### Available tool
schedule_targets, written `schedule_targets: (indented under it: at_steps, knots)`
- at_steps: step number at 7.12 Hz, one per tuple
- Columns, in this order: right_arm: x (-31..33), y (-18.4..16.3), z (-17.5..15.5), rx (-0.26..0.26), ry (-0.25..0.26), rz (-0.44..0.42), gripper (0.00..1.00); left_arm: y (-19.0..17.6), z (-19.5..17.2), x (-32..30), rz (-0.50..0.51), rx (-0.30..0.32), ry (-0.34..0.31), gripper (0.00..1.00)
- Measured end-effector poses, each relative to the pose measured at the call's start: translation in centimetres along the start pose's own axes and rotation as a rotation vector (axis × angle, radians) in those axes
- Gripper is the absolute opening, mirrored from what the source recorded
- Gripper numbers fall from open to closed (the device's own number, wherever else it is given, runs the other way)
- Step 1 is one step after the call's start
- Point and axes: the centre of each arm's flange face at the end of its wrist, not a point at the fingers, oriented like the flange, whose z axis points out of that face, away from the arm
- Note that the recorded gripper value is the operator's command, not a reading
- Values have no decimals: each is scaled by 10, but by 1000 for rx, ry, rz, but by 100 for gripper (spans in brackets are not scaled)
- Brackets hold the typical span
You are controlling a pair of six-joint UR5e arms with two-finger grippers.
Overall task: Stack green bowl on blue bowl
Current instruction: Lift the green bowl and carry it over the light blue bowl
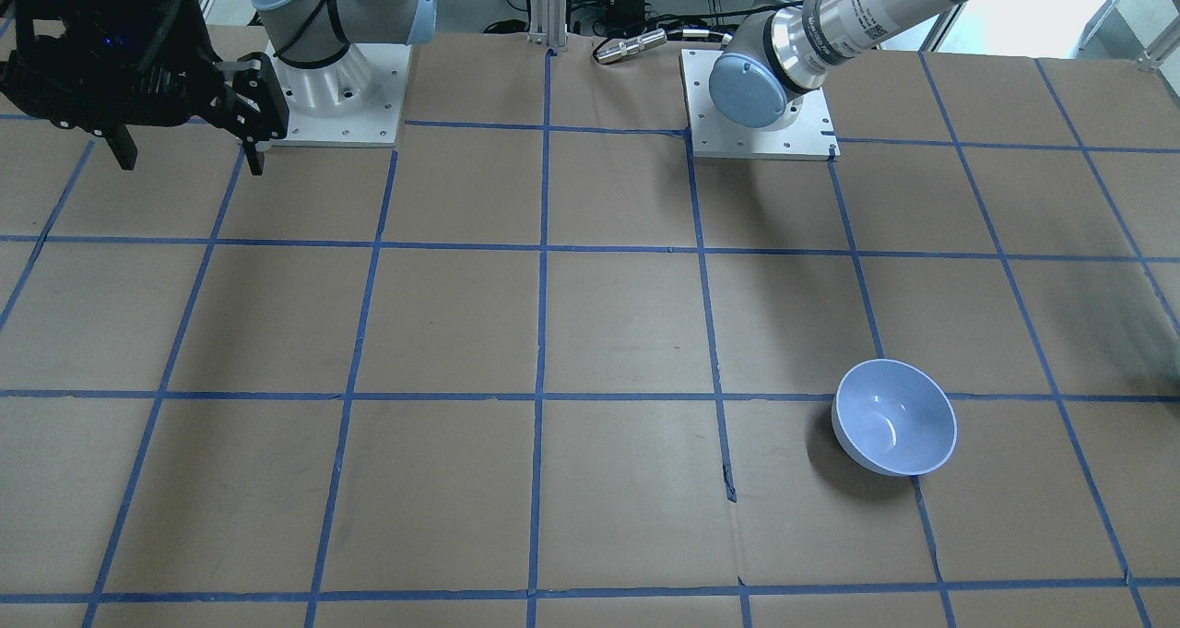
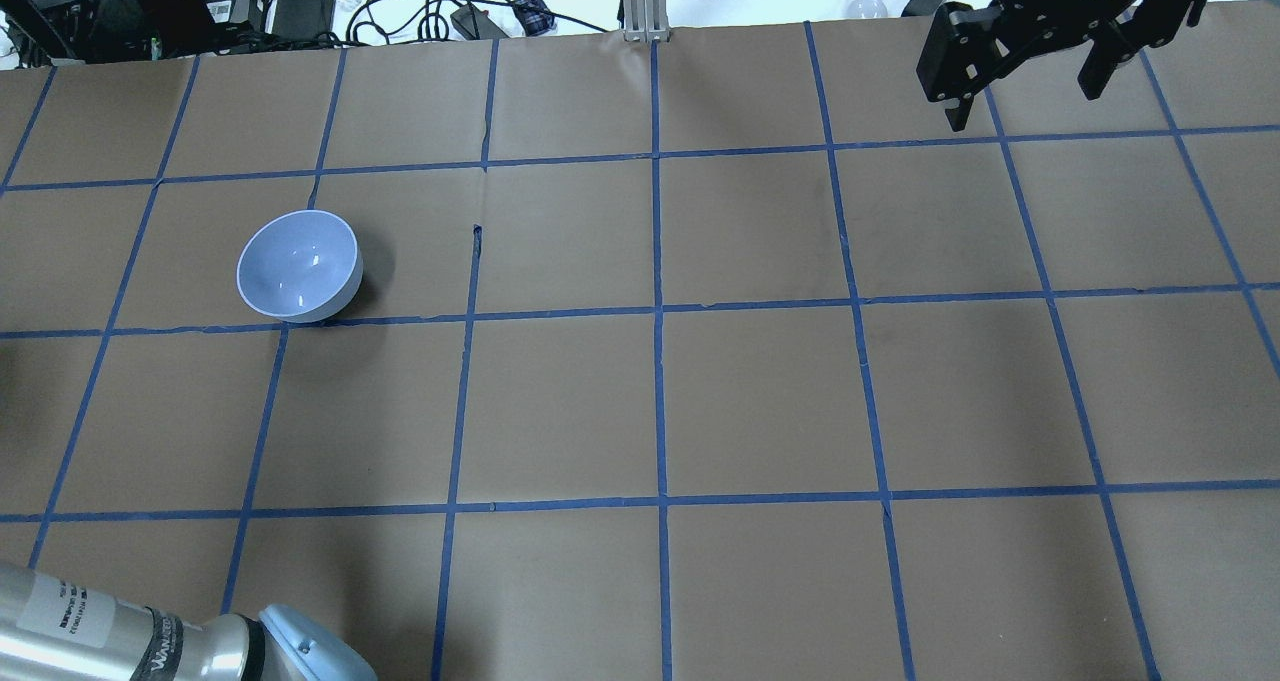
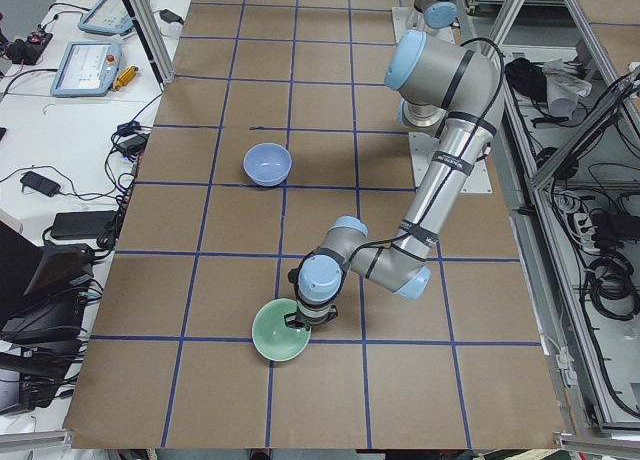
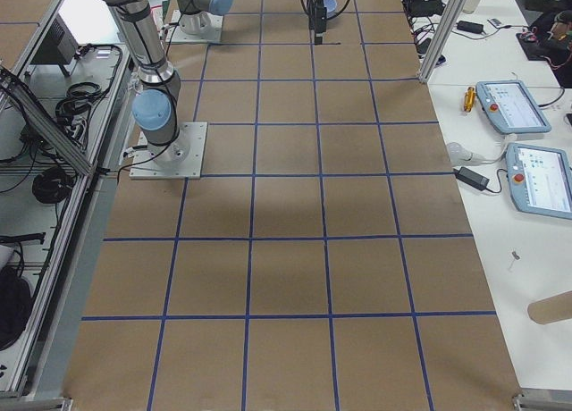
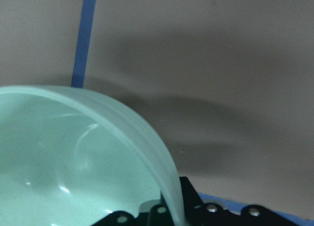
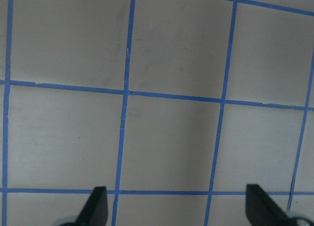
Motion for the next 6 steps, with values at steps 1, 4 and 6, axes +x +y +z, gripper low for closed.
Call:
schedule_targets:
  at_steps: [1, 4, 6]
  knots:
    - [0, 0, 0, 0, 0, 0, 100, -7, -7, -3, 3, -2, 2, 0]
    - [0, 0, 0, 0, 0, 0, 100, -75, -64, -34, 27, 1, 35, 0]
    - [0, 0, 0, 0, 0, 0, 100, -152, -112, -61, 21, -21, 10, 0]
